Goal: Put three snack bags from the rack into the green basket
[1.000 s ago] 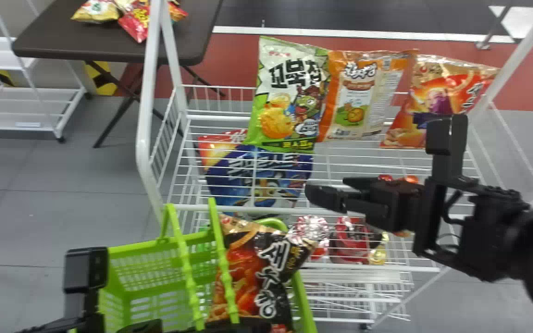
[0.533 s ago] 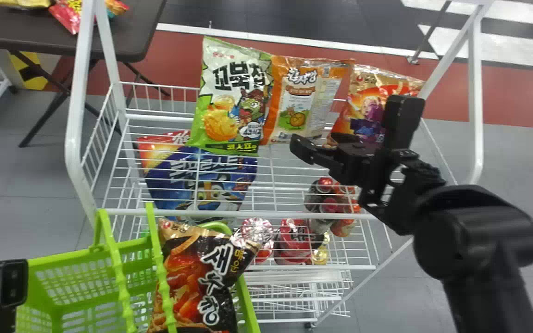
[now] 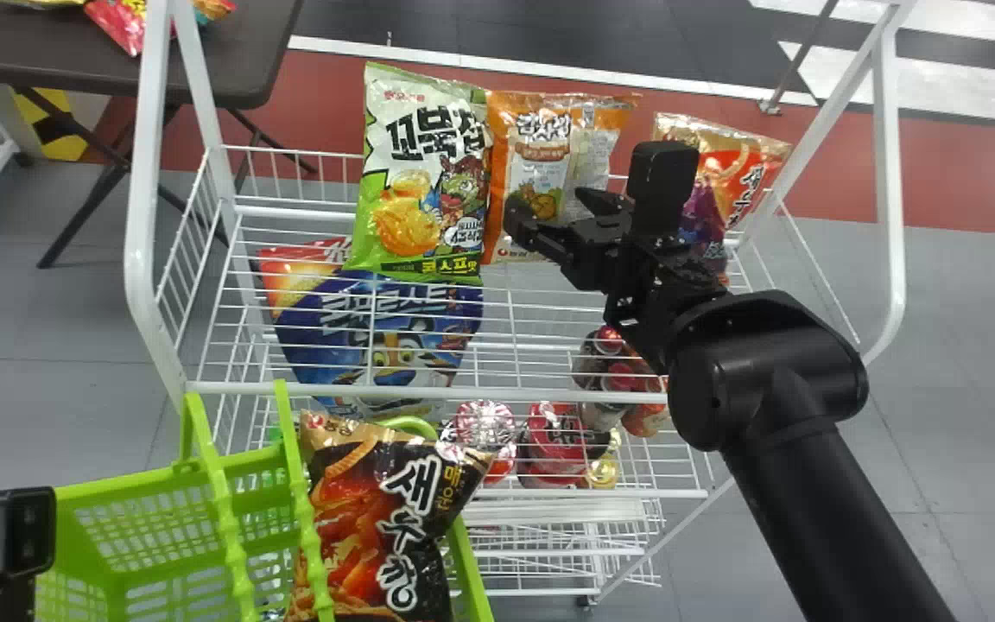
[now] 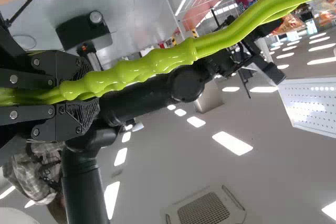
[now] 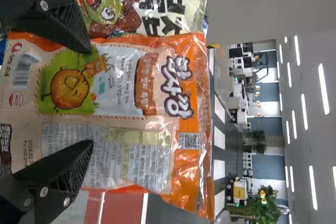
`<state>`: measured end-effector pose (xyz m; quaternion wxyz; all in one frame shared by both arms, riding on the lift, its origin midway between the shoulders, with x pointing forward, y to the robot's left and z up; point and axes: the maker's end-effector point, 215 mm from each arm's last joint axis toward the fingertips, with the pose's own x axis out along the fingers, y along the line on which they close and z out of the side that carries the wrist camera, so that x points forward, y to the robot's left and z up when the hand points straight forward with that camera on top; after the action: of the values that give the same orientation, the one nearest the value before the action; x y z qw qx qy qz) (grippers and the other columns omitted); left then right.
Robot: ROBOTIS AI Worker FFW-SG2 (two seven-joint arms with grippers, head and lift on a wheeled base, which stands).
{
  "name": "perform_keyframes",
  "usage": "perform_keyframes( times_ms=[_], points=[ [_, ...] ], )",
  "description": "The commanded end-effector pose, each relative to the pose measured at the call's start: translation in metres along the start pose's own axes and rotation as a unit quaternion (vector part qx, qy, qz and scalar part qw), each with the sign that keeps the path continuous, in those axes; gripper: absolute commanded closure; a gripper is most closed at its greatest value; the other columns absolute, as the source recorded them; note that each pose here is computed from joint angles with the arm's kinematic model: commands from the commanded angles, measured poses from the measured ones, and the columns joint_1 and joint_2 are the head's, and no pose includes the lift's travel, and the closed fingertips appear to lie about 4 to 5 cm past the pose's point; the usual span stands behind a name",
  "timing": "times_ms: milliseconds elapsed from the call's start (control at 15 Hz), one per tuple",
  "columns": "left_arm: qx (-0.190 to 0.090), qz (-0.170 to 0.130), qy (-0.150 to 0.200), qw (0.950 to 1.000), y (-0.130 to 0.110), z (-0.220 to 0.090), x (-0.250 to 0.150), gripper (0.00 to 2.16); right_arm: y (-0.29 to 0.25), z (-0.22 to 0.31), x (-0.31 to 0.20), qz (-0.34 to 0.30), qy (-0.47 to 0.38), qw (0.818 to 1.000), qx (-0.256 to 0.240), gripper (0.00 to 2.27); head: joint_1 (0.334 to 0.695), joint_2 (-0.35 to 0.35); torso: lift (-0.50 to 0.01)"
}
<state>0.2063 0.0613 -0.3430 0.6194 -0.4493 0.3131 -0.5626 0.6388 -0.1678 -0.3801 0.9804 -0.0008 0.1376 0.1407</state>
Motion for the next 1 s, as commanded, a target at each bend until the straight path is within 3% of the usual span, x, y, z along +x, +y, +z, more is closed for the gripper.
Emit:
perform_keyframes(
  times_ms=[0,67,133,267,933],
  points=[
    [0.000,-0.001,-0.002,1.0000,-0.002,0.000,-0.001,2.15,0.001,-0.003,0.008,-0.002,0.011,1.000,-0.002,0.89,0.695,-0.149,0.000],
    [0.000,-0.001,-0.002,1.0000,-0.002,0.000,-0.001,2.15,0.000,-0.009,0.008,-0.006,0.022,1.000,-0.002,1.56,0.695,-0.137,0.000],
    [0.000,-0.001,-0.002,1.0000,-0.002,0.000,-0.001,2.15,-0.001,-0.015,0.007,-0.010,0.033,0.999,-0.001,2.01,0.695,-0.136,0.000],
    [0.000,-0.001,-0.002,1.0000,-0.002,0.000,-0.001,2.15,-0.001,-0.015,0.003,-0.010,0.035,0.999,0.002,2.23,0.695,-0.138,0.000],
    [-0.001,-0.001,-0.003,1.0000,-0.001,0.000,-0.001,2.15,0.014,0.031,-0.065,0.014,0.002,1.000,0.013,2.25,0.695,-0.161,0.000]
  ],
)
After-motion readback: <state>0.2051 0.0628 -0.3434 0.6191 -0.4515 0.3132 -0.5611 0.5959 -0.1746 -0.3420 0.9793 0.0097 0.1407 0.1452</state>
